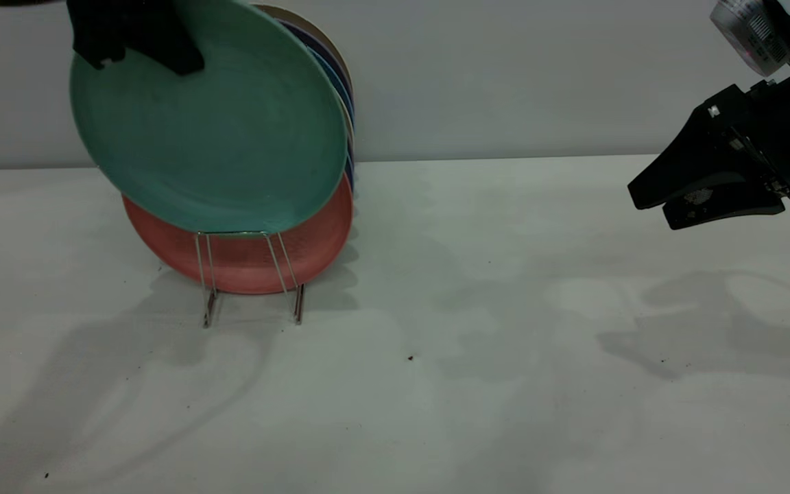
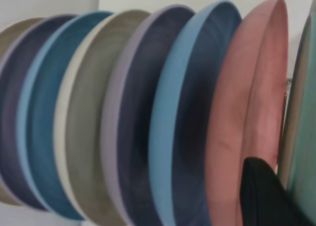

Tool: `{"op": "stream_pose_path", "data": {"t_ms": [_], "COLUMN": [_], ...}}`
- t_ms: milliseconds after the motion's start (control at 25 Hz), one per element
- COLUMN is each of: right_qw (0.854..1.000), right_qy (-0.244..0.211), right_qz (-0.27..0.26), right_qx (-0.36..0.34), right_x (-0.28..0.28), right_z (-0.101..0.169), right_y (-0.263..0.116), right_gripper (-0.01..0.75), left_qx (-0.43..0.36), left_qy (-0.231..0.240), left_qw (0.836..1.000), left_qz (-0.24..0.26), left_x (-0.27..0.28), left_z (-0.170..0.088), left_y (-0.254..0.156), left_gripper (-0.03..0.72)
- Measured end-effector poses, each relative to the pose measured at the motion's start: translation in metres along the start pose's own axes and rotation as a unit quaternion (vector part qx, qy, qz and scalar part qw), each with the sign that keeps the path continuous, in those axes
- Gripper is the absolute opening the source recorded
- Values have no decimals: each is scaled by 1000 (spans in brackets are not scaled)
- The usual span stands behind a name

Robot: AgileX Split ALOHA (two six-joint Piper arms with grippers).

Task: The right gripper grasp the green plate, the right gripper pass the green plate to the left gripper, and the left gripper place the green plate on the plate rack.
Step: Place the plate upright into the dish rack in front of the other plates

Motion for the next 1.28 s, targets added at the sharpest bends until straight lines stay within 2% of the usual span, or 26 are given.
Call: {"op": "stream_pose_path", "data": {"t_ms": [480, 720, 840, 1080, 1280], "right_qw": [1000, 1000, 1000, 1000, 1000], "right_qy": [0, -6, -9, -14, -16], "right_qz": [1, 2, 0, -2, -3], "right_qx": [-1, -3, -5, -5, -6], "right_x": [0, 0, 0, 0, 0], "right_z": [0, -2, -3, -5, -5], "right_y": [-1, -1, 0, 1, 1], "right_gripper": [568, 568, 568, 568, 568], "left_qx": [-17, -13, -13, -13, -17], "left_qy": [-48, -48, -50, -51, -68], "left_qw": [998, 998, 998, 998, 997], "left_qz": [36, 38, 38, 37, 33], "left_x": [-47, -52, -52, -48, -28], "left_z": [-18, -18, -19, -19, -23], "left_y": [-23, -25, -25, -24, -18], "left_gripper": [136, 140, 190, 377, 442]}}
Point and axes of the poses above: a point on each arm's last joint axis where the gripper is mounted, x pointing back along that axis away from the gripper, z along the wrist's bending axis when the last joint is at zero, y = z × x, the point moved 8 cm from there along -x, pointing out along that axis toward the gripper, and after that the axes turned 5 degrees about -x, right-handed, at the moved point
